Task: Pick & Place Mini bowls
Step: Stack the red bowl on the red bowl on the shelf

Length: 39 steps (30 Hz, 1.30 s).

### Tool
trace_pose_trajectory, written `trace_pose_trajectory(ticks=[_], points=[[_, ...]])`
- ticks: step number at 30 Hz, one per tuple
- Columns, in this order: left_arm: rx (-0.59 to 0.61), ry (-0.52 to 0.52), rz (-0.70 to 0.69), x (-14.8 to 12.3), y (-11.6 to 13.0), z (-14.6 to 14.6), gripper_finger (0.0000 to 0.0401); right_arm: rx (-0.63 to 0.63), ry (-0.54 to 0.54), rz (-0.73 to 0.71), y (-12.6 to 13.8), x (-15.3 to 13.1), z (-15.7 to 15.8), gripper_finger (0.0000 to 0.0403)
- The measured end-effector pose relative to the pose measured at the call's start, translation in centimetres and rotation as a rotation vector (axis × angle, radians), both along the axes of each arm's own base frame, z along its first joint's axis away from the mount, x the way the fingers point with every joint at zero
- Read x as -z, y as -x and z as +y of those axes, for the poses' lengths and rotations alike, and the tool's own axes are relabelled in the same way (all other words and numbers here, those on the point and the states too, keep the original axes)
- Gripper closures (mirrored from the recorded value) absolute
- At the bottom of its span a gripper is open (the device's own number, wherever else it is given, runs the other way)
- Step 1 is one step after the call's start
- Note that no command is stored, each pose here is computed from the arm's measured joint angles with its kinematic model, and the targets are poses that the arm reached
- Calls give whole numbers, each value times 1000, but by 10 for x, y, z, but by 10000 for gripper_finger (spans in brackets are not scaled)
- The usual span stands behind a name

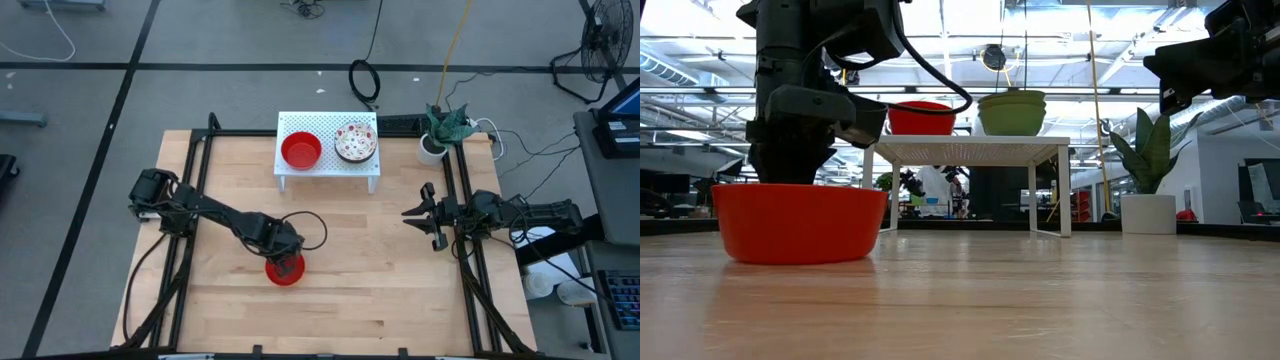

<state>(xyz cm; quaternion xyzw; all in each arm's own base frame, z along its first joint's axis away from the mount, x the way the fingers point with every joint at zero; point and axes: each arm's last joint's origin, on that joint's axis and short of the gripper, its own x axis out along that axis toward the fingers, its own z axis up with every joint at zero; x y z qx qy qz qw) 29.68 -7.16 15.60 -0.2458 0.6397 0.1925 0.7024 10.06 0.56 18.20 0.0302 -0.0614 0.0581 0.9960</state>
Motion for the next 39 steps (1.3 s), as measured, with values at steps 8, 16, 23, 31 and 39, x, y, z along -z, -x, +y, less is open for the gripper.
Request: trace_pose_trajectory(ticks=[8,16,23,31,39], points=[[-4,8,-2,0,0,0,383,0,0,0,0,0,0,330],[-4,5,1,0,0,0,382,0,0,0,0,0,0,330],[-3,7,0,0,0,0,379,0,0,0,0,0,0,330],[-6,-5,1,0,0,0,372,0,0,0,0,0,0,330],[-43,5,-2,0,0,0,393,0,0,0,0,0,0,330]])
